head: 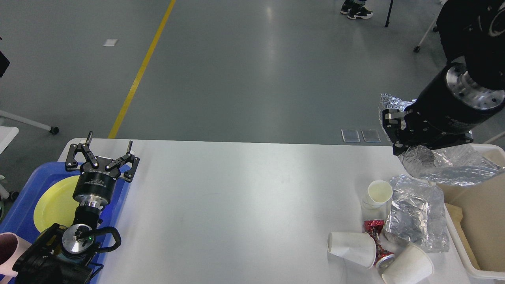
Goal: Tidy desktop
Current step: 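Lift the foil and carry it over the white bin, then lower the foil into the white bin and open the gripper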
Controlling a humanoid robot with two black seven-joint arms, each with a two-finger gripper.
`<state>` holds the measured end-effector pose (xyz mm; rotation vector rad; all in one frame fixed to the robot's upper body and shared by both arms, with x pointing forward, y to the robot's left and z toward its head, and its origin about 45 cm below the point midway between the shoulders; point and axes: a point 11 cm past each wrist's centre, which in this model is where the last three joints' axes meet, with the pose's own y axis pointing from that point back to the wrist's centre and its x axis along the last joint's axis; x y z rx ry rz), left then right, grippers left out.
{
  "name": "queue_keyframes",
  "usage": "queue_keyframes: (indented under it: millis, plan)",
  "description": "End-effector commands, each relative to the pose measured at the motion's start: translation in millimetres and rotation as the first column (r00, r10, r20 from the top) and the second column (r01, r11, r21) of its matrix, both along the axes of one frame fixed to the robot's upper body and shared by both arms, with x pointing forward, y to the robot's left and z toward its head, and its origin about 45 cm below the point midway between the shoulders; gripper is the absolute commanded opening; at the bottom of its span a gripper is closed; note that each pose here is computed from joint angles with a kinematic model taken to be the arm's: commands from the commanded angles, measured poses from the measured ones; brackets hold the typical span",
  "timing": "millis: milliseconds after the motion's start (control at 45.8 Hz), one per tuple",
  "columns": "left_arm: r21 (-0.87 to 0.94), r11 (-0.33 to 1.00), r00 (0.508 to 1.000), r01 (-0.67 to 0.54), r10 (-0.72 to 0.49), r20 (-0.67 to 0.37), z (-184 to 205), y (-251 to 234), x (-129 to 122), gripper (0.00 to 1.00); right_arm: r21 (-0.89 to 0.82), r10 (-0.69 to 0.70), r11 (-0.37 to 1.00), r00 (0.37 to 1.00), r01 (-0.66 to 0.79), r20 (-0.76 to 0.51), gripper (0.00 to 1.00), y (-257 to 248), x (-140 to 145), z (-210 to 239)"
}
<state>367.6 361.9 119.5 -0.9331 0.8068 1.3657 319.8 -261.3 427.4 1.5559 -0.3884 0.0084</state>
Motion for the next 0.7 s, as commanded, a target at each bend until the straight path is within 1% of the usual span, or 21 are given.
queue_keyframes:
  millis: [0,66,153,350,568,677]
  plan:
    - [0.0,1.0,1.0,0.0,0.0,0.002,0.6,-0.1,0.5,0.96,-0.005,-0.102,0.995,0.991,0.103,0.082,0.0,-35.8,9.7,2.3]
    - [0.0,1.0,1.0,0.0,0.0,0.002,0.6,-0.1,0.5,0.96,-0.041,-0.18,0.981,0.975,0.187,0.133,0.0,-67.6,16.2,-4.4]
    - [0.0,1.0,1.0,0.0,0.0,0.002,0.6,-0.1,0.5,0.96,-0.082,-0.251,0.96,0.953,0.268,0.172,0.0,-102.5,23.3,-17.5]
    - [0.0,1.0,1.0,0.0,0.0,0.002,0.6,-0.1,0.5,0.96,-0.062,-0.416,0.897,0.883,0.438,0.218,0.0,-195.8,36.0,-57.5]
    - [0.0,1.0,1.0,0.0,0.0,0.002,0.6,-0.1,0.6,0.96,-0.054,-0.493,0.842,0.806,0.536,0.328,0.0,-273.1,59.4,-94.3]
    - [0.0,1.0,1.0,0.0,0.0,0.002,0.6,-0.1,0.5,0.96,-0.039,-0.512,0.825,0.774,0.564,0.372,0.0,-296.0,67.4,-124.5]
